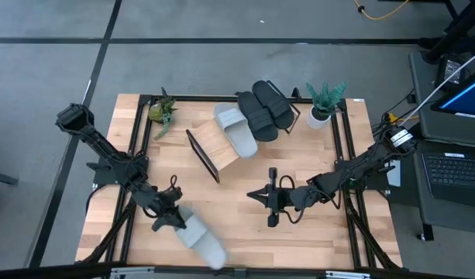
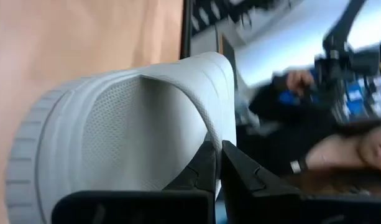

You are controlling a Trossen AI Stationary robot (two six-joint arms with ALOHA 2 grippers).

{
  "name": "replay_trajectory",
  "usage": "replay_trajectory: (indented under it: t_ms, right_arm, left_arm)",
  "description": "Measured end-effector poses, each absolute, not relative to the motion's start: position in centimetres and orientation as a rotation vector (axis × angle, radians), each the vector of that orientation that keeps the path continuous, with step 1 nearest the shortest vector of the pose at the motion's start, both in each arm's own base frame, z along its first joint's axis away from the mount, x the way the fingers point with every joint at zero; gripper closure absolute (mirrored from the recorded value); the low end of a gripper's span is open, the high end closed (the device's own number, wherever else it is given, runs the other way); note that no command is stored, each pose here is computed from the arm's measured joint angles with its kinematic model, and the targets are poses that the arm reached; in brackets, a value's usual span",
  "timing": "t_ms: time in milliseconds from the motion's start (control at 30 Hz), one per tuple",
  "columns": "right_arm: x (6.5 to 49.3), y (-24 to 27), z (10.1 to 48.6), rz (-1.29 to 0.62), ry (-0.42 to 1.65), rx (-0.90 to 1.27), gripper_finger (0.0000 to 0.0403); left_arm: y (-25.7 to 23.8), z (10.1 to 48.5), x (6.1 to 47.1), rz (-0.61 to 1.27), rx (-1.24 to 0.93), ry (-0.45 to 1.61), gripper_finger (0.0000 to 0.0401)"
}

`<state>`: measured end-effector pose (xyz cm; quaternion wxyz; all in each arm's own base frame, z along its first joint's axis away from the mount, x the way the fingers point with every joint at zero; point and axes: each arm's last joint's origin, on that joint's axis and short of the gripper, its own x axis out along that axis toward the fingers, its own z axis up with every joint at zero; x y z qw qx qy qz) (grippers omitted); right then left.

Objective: Pick and place slides into the shelf
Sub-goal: Put the gray slipper on the shelf

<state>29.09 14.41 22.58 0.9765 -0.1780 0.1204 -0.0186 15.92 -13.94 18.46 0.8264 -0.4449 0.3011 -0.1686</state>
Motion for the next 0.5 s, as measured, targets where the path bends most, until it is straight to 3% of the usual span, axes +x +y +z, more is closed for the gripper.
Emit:
replay_trajectory:
  t_ms: [267, 500]
  right_arm:
    - [28.6, 15.5, 22.6, 0.049, 0.237, -0.416, 0.0389]
    - [29.2, 16.8, 24.9, 0.14, 0.311, -0.51, 0.0389]
  left_arm:
    - [-13.2, 19.2, 16.2, -0.171, -0.947, 0.432, 0.04]
    - [-12.6, 19.4, 16.6, -0.07, -0.992, 0.353, 0.0401]
